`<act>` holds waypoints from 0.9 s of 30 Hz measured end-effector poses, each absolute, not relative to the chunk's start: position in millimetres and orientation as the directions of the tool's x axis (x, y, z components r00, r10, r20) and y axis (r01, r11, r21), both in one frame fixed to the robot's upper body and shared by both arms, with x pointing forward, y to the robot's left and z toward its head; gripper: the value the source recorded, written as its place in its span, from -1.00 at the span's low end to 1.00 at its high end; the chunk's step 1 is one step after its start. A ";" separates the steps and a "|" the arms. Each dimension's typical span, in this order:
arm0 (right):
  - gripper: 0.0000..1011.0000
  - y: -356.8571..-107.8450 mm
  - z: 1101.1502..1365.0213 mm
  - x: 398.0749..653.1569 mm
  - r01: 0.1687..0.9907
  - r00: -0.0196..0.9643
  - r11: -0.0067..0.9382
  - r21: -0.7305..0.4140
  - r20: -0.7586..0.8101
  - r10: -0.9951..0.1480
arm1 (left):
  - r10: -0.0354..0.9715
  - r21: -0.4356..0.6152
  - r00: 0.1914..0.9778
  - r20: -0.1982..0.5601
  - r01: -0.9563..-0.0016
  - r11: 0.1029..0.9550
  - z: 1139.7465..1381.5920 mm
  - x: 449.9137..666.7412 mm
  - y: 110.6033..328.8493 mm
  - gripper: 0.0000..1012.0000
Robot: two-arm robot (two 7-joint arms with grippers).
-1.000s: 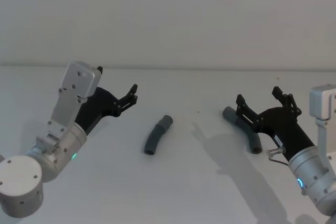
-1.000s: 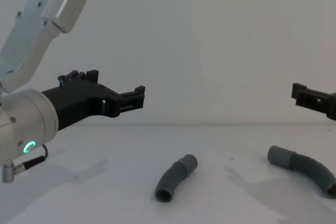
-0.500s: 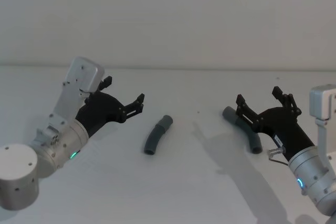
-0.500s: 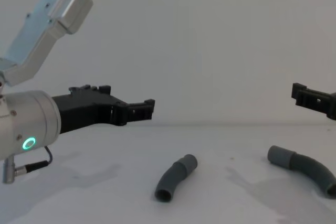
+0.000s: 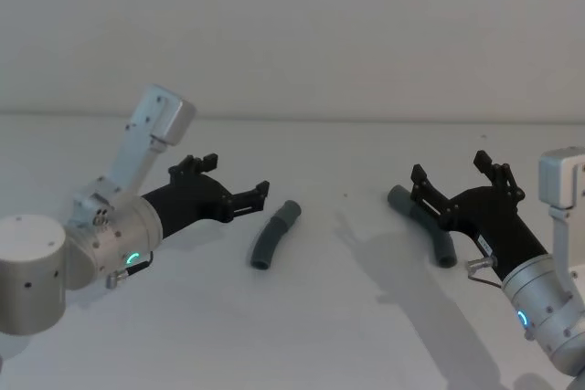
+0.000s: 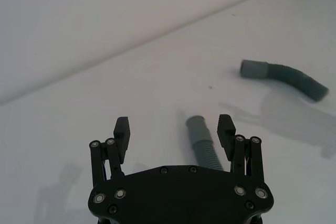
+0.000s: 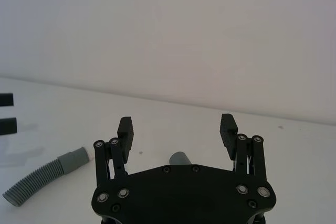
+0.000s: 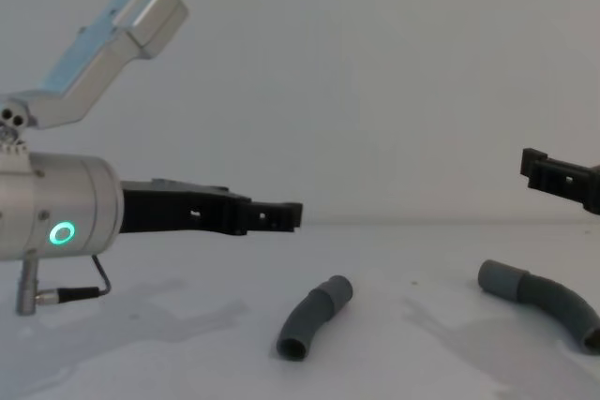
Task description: Use both hands to pick up one end of the pipe from the table, align the ends, and insert them.
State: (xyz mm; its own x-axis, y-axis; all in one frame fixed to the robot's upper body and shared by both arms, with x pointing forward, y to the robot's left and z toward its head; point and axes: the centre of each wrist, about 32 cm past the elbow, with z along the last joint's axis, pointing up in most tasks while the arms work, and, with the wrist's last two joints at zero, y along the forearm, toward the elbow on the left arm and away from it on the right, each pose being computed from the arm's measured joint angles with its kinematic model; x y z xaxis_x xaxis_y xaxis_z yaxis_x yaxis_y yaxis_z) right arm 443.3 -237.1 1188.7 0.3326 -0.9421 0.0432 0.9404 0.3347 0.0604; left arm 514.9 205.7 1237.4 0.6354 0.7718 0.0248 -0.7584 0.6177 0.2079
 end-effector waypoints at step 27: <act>0.98 -237.1 1188.7 443.3 0.940 0.333 0.335 0.060 0.043 -0.942 | 0.657 0.433 0.746 -0.110 -0.559 0.707 1262.0 551.9 186.1 0.98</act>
